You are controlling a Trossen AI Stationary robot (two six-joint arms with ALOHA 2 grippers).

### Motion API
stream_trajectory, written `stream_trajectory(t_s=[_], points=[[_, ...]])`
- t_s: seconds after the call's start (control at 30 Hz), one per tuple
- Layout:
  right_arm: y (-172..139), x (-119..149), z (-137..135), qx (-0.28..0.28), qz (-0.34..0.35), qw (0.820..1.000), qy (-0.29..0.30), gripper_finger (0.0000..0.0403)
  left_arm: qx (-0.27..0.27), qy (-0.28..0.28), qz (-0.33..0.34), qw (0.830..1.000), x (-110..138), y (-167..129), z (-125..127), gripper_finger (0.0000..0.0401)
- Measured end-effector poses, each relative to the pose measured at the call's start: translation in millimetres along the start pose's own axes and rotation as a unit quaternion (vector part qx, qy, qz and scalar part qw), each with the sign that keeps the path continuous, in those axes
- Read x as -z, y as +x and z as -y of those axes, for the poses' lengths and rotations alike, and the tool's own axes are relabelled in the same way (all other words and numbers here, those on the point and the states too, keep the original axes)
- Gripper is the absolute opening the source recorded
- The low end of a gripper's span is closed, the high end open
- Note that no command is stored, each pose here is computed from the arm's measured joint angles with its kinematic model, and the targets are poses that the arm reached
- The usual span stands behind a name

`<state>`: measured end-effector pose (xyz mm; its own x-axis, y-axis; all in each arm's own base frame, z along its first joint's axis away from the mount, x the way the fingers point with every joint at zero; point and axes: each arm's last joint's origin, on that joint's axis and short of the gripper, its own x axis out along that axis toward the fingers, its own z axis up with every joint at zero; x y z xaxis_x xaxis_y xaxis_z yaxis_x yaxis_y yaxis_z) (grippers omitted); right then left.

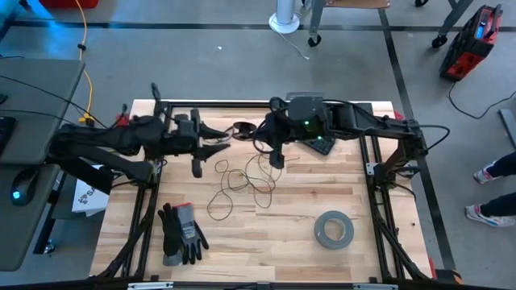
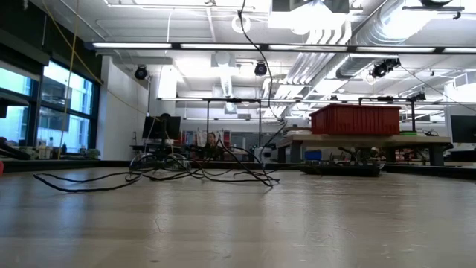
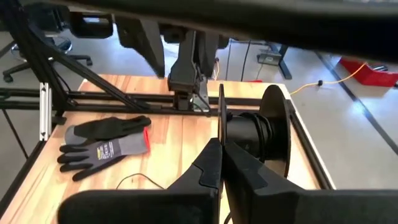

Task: Coil cords
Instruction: Coil the black wire on the black spool

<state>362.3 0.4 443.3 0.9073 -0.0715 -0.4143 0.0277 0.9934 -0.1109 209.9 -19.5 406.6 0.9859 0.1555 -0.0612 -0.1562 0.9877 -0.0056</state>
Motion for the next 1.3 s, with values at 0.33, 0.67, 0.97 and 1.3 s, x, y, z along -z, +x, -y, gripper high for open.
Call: stream_trajectory(t_s=[0.33,0.67,0.97,1.3], points=[[10.2,2.5,-4.5,-0.026,-0.003,1.0,0.0,0.0,-0.001,-0.003,-0.015,1.0,5.6,9.3,2.6,0.0152],[9.5,4.6,-10.8,-0.043,-0.015,0.999,0.001,0.0,-0.005,0.008,-0.009,1.0,3.5,6.5,1.7,0.0152],[9.0,3.4,-15.6,-0.055,-0.01,0.998,0.001,0.0,0.009,0.013,-0.007,1.0,2.2,3.6,1.5,0.0152],[9.2,1.6,-14.4,-0.041,-0.001,0.999,-0.007,0.0,0.037,-0.001,-0.034,0.999,10.3,13.7,6.1,0.0152]])
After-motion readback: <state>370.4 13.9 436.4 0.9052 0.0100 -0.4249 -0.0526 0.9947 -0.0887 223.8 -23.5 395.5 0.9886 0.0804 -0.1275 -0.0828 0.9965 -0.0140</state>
